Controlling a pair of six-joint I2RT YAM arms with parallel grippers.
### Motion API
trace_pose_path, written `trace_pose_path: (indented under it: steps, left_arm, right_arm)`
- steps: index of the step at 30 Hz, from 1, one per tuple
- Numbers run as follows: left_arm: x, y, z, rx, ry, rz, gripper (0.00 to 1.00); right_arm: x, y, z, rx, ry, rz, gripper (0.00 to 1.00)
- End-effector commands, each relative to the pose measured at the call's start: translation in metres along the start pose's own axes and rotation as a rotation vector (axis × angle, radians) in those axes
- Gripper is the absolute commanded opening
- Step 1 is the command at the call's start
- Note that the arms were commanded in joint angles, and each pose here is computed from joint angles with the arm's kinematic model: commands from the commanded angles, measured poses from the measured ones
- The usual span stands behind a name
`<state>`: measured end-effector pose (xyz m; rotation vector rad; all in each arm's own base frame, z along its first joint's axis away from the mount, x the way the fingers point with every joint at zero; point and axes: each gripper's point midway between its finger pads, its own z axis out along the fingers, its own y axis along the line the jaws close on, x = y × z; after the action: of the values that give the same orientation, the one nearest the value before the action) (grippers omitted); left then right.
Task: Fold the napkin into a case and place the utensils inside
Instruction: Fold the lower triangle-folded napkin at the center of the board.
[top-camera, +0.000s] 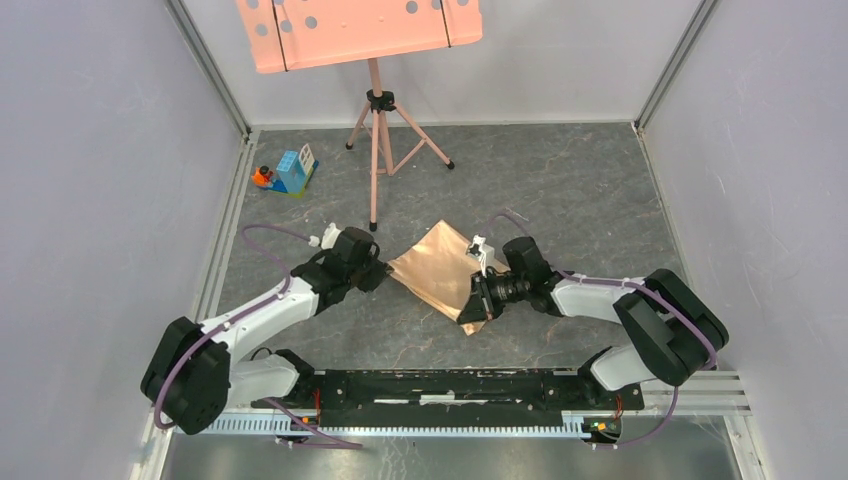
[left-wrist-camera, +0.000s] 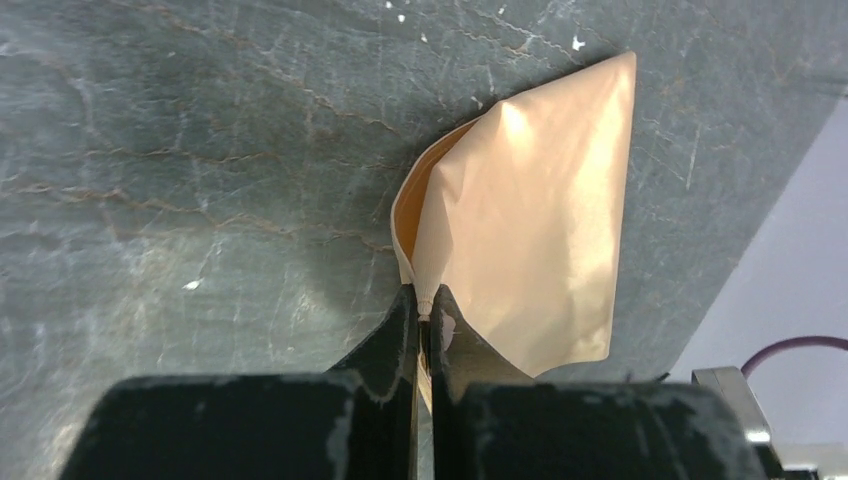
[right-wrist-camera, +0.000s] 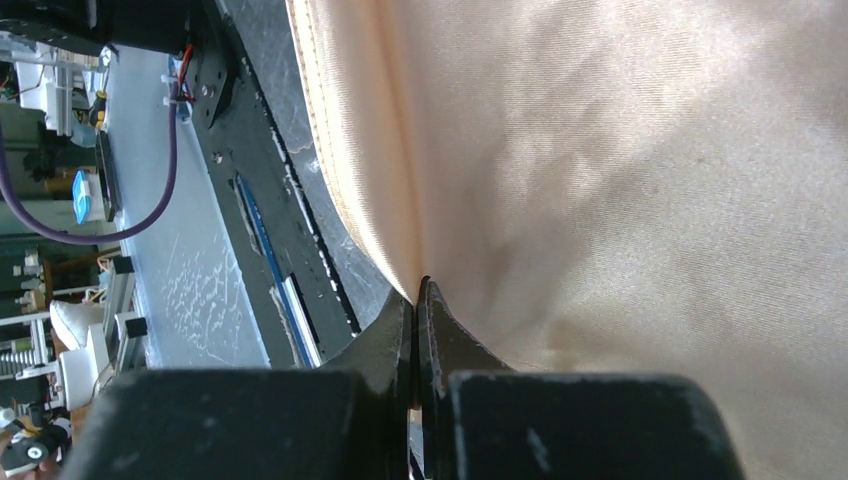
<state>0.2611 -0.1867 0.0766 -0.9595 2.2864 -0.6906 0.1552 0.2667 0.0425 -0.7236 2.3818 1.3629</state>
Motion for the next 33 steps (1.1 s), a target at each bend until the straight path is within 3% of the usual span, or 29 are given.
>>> trace_pose_path:
  steps: [1,10,15,27,30,33]
  left_arm:
    - [-0.017,0.015,-0.016,-0.161,-0.063,-0.035,0.02]
    - [-0.018,0.006,-0.01,-0.312,-0.054,-0.013,0.02]
    - [-0.018,-0.005,-0.004,-0.431,-0.106,-0.004,0.02]
    - [-0.01,-0.029,0.032,-0.532,-0.134,0.039,0.02]
    - [-0.009,-0.032,0.034,-0.532,-0.135,0.044,0.02]
    - [-0.008,-0.033,0.035,-0.538,-0.131,0.046,0.02]
  right_arm:
    - [0.001,0.018,0.002,-0.059,-0.015,-0.035,0.0]
    - [0.005,0.019,0.002,-0.105,-0.03,0.024,0.0]
    - [0.002,0.006,0.0,-0.093,-0.042,0.058,0.0]
    - [-0.005,-0.015,-0.003,-0.025,-0.032,0.025,0.04]
    - [-0.012,-0.02,-0.006,0.019,-0.028,-0.022,0.09]
    - [-0.024,-0.023,-0.01,0.06,-0.045,-0.097,0.26]
